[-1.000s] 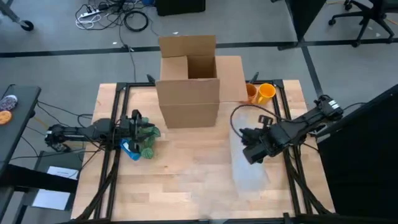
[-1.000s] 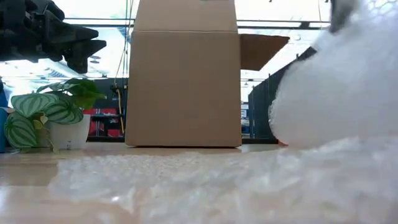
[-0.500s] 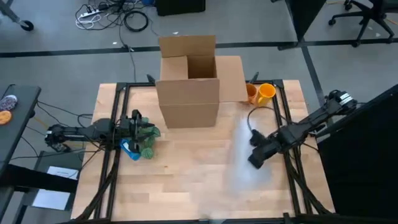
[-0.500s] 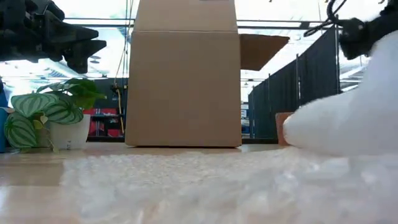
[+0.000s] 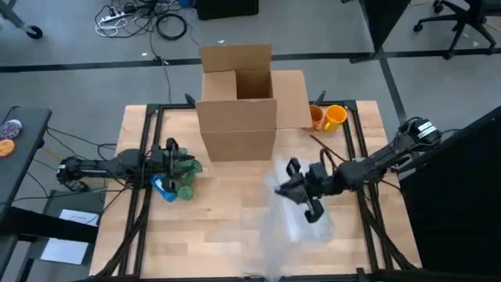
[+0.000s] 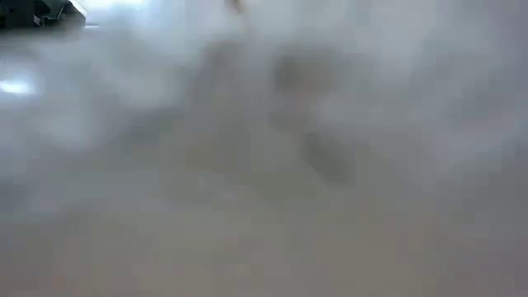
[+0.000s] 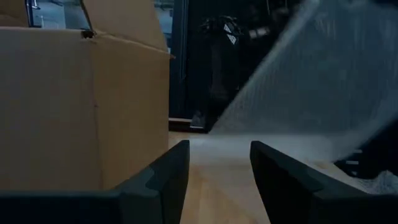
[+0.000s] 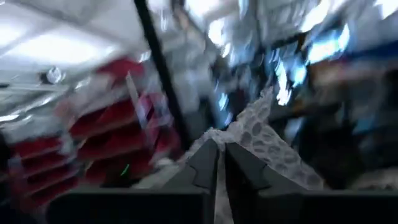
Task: Wrap mug
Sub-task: Wrap the yellow mug with the bubble wrap
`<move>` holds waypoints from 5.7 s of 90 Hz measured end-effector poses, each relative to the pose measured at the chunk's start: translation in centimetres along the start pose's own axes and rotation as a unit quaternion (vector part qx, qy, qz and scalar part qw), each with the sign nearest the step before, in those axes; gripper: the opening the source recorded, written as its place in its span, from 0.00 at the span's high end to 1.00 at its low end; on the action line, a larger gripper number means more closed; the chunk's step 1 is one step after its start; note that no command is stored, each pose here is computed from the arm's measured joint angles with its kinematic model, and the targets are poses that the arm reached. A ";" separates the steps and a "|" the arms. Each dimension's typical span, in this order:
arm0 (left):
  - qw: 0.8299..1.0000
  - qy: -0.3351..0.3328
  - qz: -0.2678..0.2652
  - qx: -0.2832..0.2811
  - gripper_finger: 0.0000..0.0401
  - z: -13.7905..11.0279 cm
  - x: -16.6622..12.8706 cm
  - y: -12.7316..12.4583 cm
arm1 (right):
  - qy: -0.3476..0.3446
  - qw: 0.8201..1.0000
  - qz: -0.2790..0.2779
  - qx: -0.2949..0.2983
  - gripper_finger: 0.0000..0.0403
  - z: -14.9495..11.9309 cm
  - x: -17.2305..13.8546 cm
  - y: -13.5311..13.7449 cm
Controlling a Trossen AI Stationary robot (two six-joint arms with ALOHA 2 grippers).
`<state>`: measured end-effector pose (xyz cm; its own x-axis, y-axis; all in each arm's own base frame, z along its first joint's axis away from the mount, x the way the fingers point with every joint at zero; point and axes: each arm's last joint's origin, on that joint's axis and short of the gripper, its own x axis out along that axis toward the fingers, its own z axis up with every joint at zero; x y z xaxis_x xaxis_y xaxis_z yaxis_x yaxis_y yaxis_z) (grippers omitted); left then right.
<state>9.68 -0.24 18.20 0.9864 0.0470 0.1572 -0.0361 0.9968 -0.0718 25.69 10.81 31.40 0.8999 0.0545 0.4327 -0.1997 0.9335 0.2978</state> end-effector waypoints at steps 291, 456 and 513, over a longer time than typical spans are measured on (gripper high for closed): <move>1.000 0.000 0.000 0.000 0.61 0.0 0.0 0.0 | 0.663 0.744 -0.003 0.088 0.59 -10.1 15.7 -3.2; 0.971 -0.064 -0.204 -0.104 0.61 1.4 2.4 -2.0 | 0.771 0.591 -0.238 -0.015 0.98 -19.5 3.7 0.9; 0.970 -0.031 -0.231 -0.069 0.61 0.9 8.0 -6.8 | 0.766 0.583 -0.248 -0.109 0.97 -18.0 4.2 1.2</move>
<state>17.70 -6.58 20.84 0.8804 -0.3952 0.2621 0.4341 0.8942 -0.1099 36.20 18.52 18.25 0.1501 -0.1444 -0.9781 0.1354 0.9830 -0.1243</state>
